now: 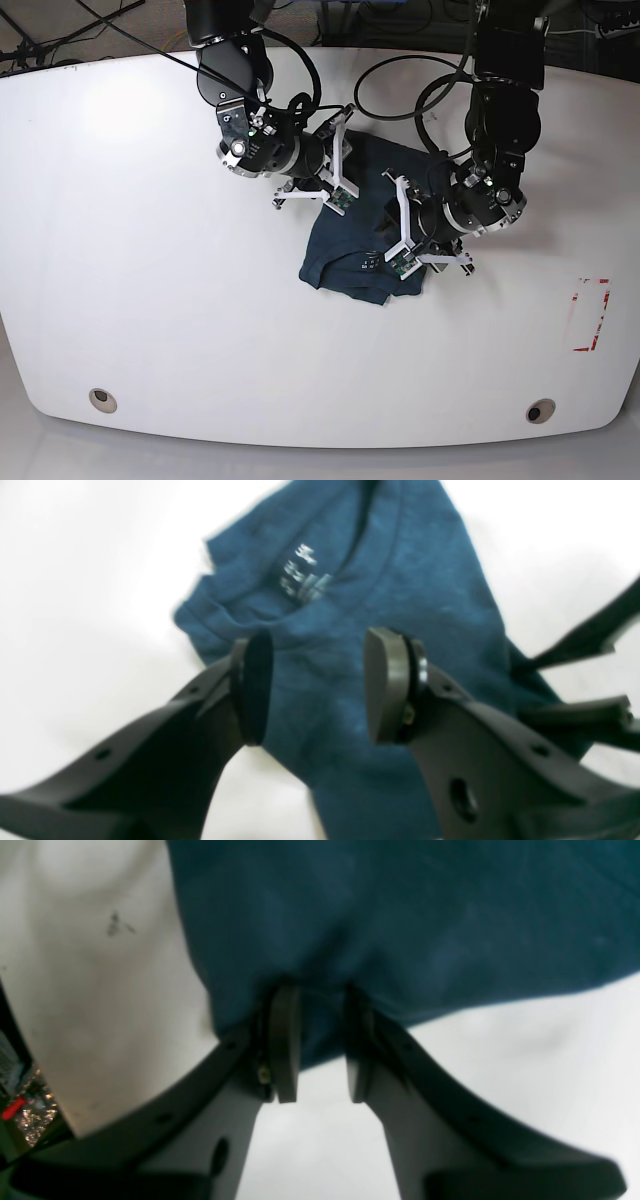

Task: Fold the T-shirt properly
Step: 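Carry the folded shirt with the left gripper onto the red-taped area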

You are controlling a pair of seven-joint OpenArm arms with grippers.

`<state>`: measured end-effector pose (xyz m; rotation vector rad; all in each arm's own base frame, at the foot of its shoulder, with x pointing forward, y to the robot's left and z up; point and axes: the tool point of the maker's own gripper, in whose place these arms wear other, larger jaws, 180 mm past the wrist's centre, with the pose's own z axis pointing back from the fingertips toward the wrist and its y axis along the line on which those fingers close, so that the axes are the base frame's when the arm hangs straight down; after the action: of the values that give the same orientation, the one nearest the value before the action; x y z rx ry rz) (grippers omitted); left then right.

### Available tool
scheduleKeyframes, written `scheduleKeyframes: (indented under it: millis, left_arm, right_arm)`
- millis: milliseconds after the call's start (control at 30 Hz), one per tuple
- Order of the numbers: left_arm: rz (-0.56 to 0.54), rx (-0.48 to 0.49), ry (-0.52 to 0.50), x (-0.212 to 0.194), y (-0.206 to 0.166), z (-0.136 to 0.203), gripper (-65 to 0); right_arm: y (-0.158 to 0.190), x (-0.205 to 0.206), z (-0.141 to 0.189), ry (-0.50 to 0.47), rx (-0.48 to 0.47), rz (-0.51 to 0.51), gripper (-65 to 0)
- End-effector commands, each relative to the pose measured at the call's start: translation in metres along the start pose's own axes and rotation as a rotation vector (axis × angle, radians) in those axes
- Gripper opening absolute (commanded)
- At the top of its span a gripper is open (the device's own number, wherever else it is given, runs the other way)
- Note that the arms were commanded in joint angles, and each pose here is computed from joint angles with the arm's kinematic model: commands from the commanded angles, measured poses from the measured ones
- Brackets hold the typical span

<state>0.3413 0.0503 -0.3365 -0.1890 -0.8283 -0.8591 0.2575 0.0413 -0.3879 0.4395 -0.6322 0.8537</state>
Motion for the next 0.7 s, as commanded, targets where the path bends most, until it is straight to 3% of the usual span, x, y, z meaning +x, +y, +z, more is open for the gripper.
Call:
scheduleKeyframes:
  millis: [0,200,300,400,667]
  left_arm:
    - [0.025,-0.013,-0.059,0.015,-0.008,-0.002,-38.2]
    - [0.2,-0.04,0.014,-0.013,-0.026,-0.028,-35.8]
    - [0.283,-0.04,0.078,-0.036,-0.029,-0.041,-29.7]
    - [0.328,-0.032,0.103,-0.051,-0.029,-0.046,-28.3]
    - [0.423,0.14,0.18,-0.115,0.042,-0.014,-28.3]
  right_arm:
    - [-0.013,0.015,0.013,-0.051,-0.039,0.037,-51.0]
    - [-0.032,0.011,0.035,-0.048,-0.108,0.09,-51.2]
    - [-0.05,0.011,0.049,-0.062,-0.165,0.074,-51.2]
    - [-0.069,0.005,0.065,-0.065,-0.23,0.036,-51.2]
    - [-0.111,-0.011,0.102,-0.064,-0.376,-0.056,-51.2]
